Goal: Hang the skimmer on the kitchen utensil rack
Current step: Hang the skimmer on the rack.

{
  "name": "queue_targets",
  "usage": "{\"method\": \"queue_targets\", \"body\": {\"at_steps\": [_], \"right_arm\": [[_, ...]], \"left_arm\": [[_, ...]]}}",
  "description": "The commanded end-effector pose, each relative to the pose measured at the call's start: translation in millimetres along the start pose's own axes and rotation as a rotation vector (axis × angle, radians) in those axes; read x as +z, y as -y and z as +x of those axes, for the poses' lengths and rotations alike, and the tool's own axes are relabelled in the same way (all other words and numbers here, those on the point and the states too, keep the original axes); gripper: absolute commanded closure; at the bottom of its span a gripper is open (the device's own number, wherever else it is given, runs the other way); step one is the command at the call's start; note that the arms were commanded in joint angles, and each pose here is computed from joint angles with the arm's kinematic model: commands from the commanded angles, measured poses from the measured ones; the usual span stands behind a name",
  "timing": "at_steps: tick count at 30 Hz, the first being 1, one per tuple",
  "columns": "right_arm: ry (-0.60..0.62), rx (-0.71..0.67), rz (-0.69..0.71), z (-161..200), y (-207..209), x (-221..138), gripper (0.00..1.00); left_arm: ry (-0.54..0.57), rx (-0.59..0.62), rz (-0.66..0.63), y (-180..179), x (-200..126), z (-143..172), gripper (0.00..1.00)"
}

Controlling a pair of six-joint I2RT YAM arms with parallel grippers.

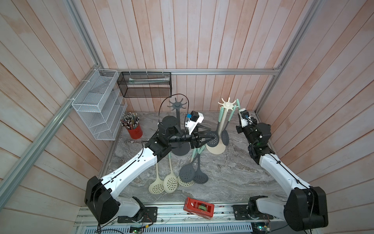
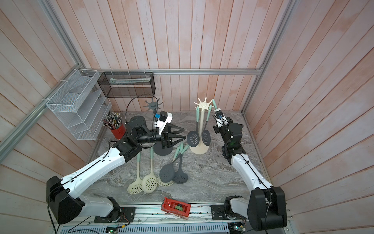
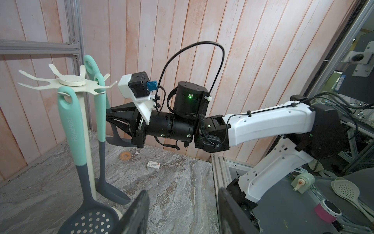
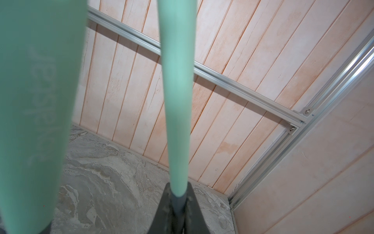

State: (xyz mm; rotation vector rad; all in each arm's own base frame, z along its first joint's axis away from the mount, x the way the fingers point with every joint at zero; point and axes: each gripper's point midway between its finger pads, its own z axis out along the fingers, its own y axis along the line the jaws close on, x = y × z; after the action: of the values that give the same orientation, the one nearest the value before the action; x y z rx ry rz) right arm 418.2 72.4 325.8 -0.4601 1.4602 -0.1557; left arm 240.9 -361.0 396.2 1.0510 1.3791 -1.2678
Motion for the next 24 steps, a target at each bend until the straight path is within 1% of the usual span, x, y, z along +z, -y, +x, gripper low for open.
{"method": "queue_targets", "body": {"at_steps": [1,14,24], "right_arm": [[0.03,-0.021,0.044,-15,10,3,1.0],[0.012,-0.039,0.055,-16,8,11,1.0],[0.016,-0.067,0.003,-11,-5,8,1.0]], "left_arm": [[0.02,0.019,0.011,1,0,-9,0.44],[0.019,0.015,0.017,2,1,-8,0.44],[0.017,0.015,0.008,0,0,-6,0.44]]}}
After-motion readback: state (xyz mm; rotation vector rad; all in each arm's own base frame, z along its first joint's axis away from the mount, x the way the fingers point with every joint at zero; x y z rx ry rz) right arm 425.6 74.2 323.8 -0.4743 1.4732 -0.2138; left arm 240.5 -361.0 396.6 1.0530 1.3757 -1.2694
